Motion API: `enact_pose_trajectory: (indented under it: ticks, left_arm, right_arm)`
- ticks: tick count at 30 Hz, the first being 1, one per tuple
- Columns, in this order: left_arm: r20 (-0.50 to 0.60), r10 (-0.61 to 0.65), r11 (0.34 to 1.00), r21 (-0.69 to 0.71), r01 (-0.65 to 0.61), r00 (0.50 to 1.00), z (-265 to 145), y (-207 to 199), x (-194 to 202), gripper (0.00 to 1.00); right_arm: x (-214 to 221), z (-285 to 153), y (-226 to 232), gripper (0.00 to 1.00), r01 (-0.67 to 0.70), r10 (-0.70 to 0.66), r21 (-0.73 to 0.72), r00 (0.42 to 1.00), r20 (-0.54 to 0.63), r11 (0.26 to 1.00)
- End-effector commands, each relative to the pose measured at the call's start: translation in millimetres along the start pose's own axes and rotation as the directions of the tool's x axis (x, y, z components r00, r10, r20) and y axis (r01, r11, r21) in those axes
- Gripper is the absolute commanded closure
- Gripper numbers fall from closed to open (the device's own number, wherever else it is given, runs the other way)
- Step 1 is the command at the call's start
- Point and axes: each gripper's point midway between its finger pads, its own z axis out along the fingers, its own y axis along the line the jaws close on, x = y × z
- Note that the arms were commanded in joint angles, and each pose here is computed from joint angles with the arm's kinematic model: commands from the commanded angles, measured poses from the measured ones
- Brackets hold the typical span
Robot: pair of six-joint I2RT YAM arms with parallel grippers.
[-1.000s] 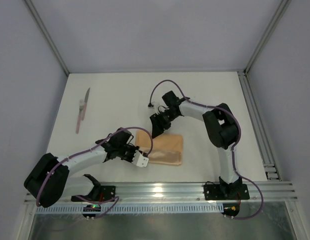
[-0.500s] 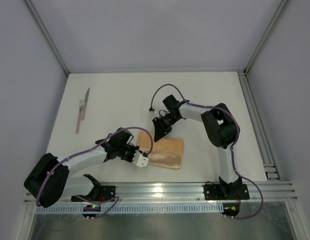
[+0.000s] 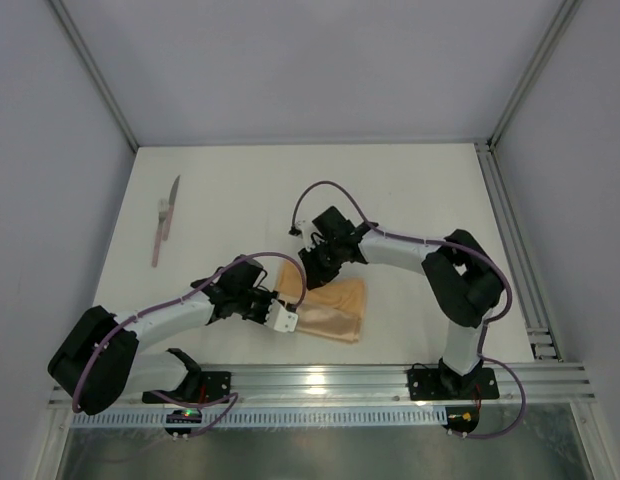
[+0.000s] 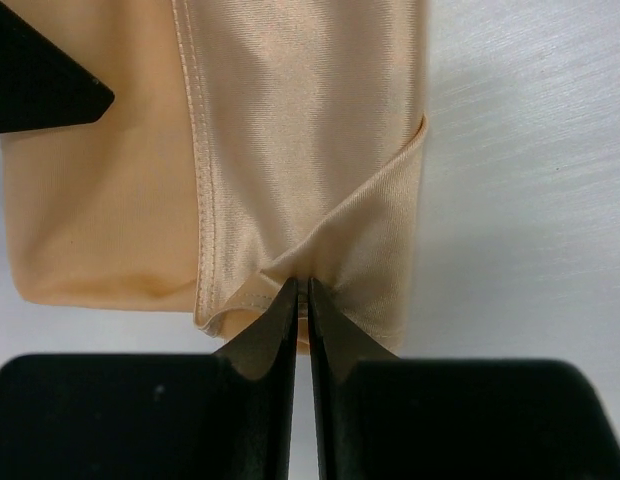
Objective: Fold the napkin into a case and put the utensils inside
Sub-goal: Fold the 2/3-rectangle-folded napkin at the center of the board.
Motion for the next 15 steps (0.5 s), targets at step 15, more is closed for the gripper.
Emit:
enact_pose_trajectory:
  ticks: [15]
  left_arm:
    - [-0.063,-0.077,0.996,0.029,0.079,0.995,3.9,-17.6,16.4,0.91]
  right_arm:
    - [-19.3,-16.6,28.1,0.84,-0.078,-0.006,0.370,0.975,0.221,0.926]
